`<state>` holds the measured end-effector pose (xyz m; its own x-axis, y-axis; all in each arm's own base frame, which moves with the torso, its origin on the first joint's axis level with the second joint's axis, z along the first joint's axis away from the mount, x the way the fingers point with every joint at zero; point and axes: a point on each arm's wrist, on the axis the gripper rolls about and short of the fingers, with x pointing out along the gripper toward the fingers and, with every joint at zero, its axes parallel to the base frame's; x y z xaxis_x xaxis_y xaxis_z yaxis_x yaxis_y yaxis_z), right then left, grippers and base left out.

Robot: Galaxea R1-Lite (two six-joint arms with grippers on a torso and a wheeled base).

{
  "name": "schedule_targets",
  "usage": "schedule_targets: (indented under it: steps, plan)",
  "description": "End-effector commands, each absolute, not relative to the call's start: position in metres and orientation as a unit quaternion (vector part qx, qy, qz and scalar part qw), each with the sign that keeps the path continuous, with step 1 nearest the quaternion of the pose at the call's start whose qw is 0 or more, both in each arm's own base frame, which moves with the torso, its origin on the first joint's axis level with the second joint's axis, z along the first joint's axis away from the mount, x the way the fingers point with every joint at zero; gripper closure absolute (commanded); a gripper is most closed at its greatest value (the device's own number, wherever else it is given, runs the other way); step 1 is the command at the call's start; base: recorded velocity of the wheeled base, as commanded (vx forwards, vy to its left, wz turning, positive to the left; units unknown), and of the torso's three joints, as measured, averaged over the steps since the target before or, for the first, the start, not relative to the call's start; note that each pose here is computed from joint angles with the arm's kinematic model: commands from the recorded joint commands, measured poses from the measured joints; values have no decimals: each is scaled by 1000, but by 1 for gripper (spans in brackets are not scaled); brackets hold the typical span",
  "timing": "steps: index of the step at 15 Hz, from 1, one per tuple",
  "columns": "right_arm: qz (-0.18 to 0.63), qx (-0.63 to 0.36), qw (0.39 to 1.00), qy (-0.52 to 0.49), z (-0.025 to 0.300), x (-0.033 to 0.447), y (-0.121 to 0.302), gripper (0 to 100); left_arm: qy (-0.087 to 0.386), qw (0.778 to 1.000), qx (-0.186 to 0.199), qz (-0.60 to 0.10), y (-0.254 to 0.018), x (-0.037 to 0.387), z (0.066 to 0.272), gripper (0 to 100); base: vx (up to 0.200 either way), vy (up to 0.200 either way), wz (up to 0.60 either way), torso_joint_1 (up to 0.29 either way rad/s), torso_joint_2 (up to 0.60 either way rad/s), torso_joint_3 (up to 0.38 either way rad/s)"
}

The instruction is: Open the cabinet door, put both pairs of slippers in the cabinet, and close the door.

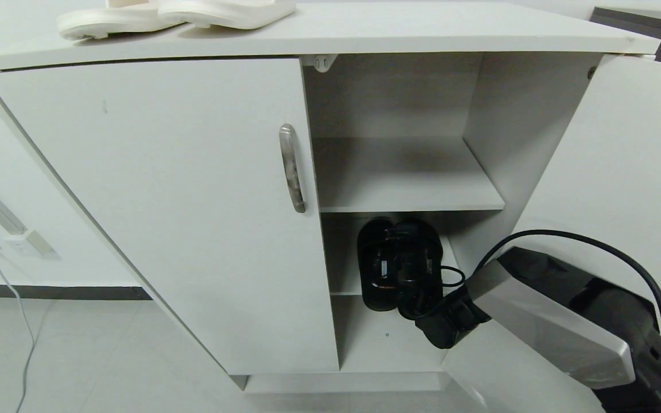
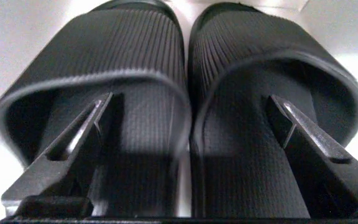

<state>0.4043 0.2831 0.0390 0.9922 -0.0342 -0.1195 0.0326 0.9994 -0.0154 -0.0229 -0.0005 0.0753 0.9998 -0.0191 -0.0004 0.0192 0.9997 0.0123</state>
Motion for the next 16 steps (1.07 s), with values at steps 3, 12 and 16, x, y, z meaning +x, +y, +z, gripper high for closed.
schedule_targets:
  steps: [3, 12, 16]
  plan:
    - [2, -4, 999, 54, 65, 353, 271, 0, 1, 1000, 7, -9, -1, -23, 75, 100, 0, 0, 0, 0, 0, 0]
    - [28, -14, 998, 57, 57, 271, 252, 0, 1, 1000, 6, -9, -1, -23, 75, 100, 0, 0, 0, 0, 0, 0]
    - [28, -16, 998, 58, 57, 271, 251, 0, 1, 1000, 6, -9, -1, -23, 75, 100, 0, 0, 0, 0, 0, 0]
